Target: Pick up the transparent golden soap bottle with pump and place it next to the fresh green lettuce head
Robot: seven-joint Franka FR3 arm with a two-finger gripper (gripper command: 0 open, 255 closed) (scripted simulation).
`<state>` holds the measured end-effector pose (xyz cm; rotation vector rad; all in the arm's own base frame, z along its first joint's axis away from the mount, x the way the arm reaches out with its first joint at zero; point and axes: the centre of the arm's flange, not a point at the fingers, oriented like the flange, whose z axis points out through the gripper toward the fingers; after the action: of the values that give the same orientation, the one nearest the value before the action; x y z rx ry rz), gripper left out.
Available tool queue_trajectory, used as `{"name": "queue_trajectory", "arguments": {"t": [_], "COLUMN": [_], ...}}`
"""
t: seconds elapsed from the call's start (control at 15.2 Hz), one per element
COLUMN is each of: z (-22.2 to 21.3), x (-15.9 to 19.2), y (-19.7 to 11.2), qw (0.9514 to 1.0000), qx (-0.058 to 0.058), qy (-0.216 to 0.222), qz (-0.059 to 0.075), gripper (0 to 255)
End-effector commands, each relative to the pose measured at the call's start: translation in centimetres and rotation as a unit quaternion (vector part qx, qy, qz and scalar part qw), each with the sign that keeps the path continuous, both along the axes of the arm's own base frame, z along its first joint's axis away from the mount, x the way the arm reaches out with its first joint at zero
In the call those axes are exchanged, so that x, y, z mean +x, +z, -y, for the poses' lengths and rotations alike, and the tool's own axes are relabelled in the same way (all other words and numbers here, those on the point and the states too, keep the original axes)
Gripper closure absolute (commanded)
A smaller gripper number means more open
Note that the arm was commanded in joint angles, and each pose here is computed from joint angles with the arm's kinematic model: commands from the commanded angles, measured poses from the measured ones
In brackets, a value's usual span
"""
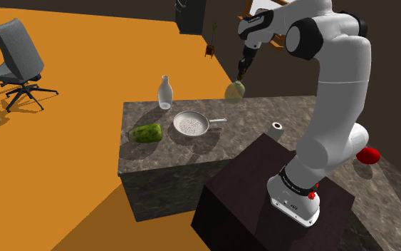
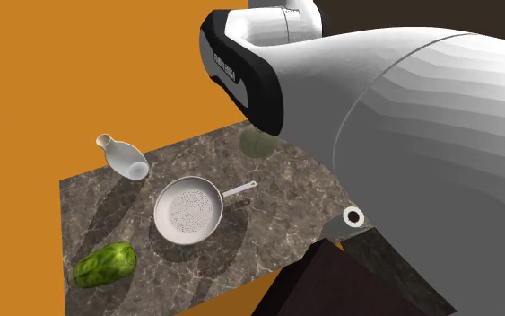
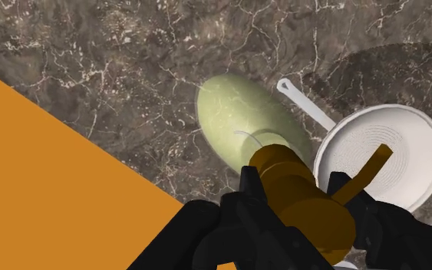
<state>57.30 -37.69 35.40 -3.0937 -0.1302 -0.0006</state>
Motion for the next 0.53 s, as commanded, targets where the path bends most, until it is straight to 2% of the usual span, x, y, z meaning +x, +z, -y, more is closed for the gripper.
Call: {"name": "queue_trajectory", "arguments": {"t": [0.0,0.46], "z": [0.0,0.0], "x": [0.0,0.0], "y": [1.2,4.9], "qw": [1.0,1.0], "qx": [0.0,0.0], "qy": [0.0,0.0], "qz": [0.0,0.0], "gripper": [255,255]}}
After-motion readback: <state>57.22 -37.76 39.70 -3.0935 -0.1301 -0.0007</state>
